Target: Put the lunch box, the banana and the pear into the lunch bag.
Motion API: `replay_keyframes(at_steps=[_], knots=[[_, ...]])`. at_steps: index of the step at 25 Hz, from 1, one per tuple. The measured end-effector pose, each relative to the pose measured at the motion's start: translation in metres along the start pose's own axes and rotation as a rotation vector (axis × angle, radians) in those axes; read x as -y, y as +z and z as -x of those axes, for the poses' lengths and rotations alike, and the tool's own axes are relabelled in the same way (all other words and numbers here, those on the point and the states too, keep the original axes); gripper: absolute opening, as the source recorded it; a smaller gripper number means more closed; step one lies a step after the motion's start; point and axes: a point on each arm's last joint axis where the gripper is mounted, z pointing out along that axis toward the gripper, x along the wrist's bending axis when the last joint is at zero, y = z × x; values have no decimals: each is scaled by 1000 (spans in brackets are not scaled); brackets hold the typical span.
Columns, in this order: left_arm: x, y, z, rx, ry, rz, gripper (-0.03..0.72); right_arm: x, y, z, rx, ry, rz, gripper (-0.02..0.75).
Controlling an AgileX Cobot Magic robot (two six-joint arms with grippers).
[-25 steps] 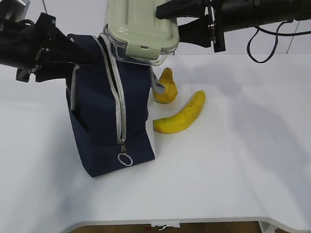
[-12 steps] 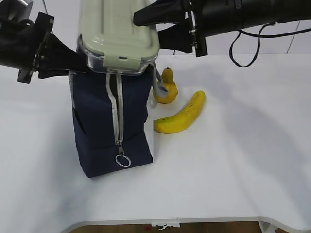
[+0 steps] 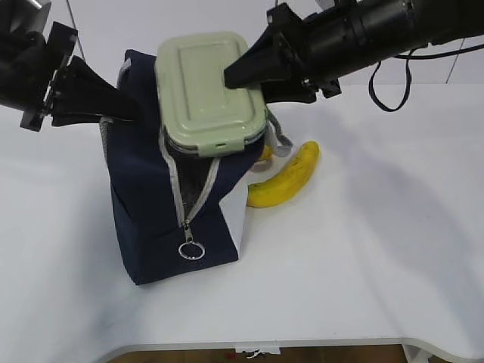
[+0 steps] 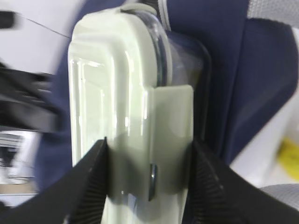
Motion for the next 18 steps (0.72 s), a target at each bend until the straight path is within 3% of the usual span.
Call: replay_keyframes(at_steps=[3, 6, 13, 18], knots=[[0, -4, 4, -4, 17, 8, 3, 0, 0, 7, 75, -40, 2, 361], [0, -5, 5, -3, 19, 9, 3, -1, 0, 9, 96, -47, 11, 361], [0, -5, 5, 0, 17, 12, 3, 6, 20, -6, 70, -78, -28, 361], [0, -5, 5, 1, 18, 10, 3, 13, 45, 1, 22, -9, -57, 361]])
